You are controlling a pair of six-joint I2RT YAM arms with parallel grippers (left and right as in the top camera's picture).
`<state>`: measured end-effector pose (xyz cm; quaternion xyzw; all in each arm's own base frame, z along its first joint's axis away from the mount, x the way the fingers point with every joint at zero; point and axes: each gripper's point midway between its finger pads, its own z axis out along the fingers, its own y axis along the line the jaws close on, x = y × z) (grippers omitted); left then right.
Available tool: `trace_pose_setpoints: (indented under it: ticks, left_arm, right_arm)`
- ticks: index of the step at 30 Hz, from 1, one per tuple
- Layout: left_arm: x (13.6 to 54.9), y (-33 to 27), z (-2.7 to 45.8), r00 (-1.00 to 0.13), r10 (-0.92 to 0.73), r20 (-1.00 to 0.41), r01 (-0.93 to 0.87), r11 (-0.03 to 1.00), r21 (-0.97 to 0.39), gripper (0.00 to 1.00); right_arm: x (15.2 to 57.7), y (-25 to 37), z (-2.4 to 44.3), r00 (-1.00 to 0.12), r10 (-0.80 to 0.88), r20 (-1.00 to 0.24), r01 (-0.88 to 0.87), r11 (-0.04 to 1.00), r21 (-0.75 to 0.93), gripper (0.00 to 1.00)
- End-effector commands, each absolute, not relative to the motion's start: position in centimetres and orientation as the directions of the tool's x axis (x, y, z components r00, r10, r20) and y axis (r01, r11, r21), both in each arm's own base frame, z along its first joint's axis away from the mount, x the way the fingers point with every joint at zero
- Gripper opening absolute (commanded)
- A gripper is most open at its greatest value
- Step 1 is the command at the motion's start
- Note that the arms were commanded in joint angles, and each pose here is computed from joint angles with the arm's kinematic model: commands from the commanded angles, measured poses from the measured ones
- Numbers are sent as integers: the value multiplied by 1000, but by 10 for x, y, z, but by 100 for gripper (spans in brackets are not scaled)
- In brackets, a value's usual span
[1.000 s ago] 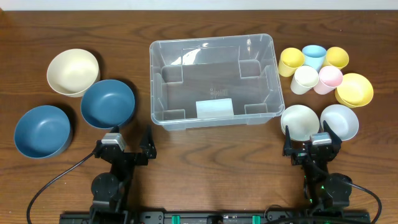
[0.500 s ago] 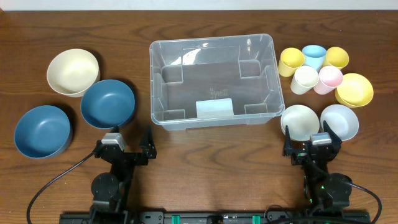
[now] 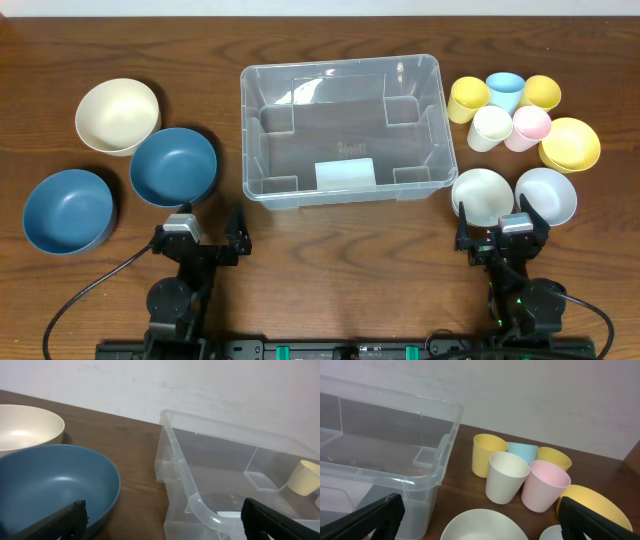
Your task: Pack container
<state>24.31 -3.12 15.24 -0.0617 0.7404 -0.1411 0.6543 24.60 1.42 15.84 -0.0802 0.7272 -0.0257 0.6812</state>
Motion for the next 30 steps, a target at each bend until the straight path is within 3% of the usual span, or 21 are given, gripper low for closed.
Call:
trace_pose_setpoints:
  ticks: [1,19,22,25,30]
  left_arm:
    - [242,-29,137,-177,-252,-951,75,961,-268,98]
    - [242,-29,137,-177,-252,-951,75,961,-268,98]
    - [242,-29,137,-177,-252,-951,75,961,-268,98]
    - [242,-29,137,-177,-252,-951,75,961,-268,98]
    - [242,-29,137,-177,-252,-951,75,961,-268,98]
  right_arm:
    - [246,9,157,-64,-153,-986,-58,987,-149,99]
    - [246,6,157,-66,-152,-986,-38,988,-150,99]
    - [247,3,167,-29,-134,-990,-16,991,-134,99]
    - [246,4,184,32,-9,-999,-15,1000,-10,99]
    - [234,4,246,147,104,-984,-31,994,101,99]
